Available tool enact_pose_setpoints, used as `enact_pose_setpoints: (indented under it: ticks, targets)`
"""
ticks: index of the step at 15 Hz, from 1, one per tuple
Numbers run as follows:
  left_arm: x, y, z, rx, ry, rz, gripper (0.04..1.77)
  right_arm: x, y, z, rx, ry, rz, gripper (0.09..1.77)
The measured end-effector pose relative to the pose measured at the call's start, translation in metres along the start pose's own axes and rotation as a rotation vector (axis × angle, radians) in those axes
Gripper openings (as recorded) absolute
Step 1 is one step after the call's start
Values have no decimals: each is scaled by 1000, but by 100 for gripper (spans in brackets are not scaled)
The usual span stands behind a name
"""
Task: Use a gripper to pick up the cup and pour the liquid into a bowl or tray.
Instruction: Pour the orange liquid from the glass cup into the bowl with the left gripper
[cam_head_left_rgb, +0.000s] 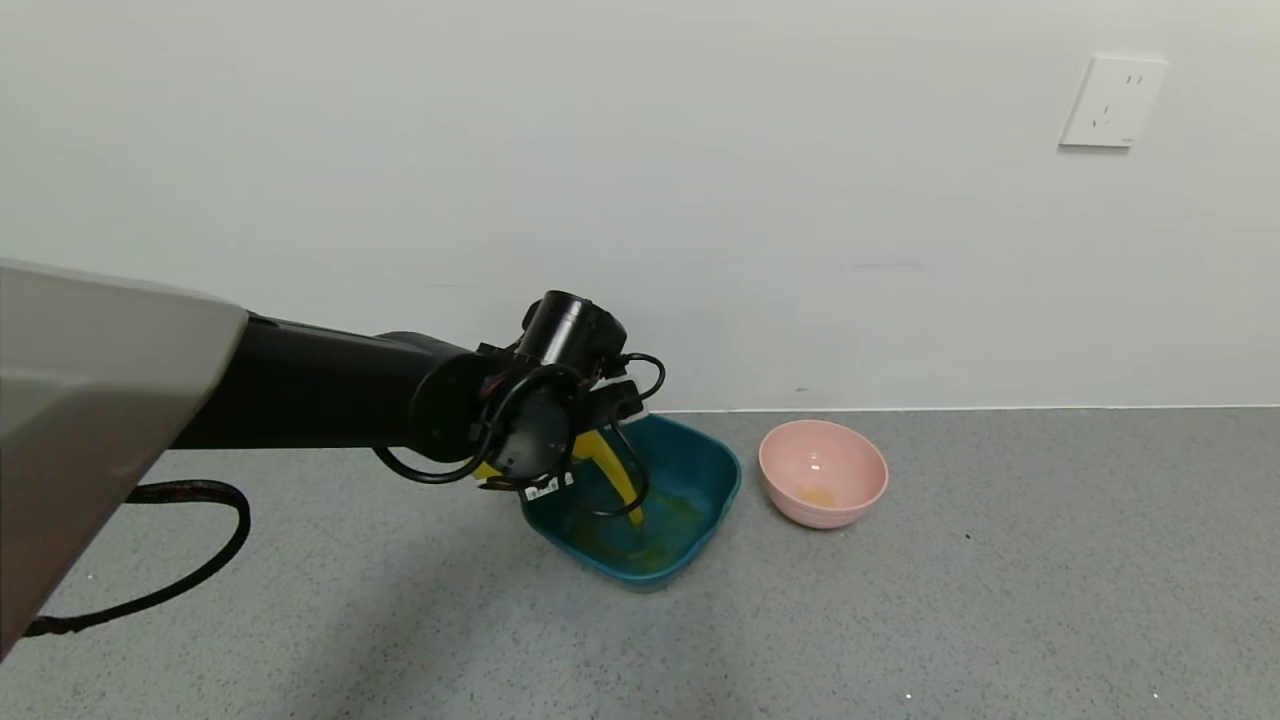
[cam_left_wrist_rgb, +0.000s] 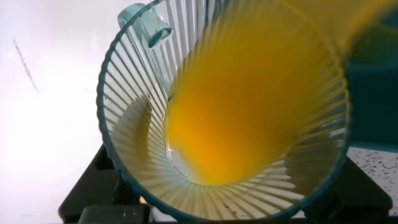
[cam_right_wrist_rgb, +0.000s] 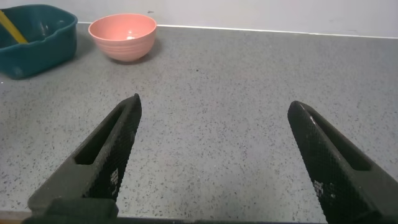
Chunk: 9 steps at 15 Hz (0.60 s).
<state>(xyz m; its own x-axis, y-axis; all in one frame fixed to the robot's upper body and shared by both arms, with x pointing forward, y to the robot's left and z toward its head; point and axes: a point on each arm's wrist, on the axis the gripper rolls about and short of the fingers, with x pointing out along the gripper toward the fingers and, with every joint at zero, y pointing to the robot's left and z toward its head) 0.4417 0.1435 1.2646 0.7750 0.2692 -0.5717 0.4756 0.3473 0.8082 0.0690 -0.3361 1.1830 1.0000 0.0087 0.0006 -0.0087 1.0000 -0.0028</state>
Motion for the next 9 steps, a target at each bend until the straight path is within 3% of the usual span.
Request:
enact_pose_setpoints:
  ticks: [9]
  targets:
    - [4,-5,7,139,33,31,132,0,0,0,0,0,0,171]
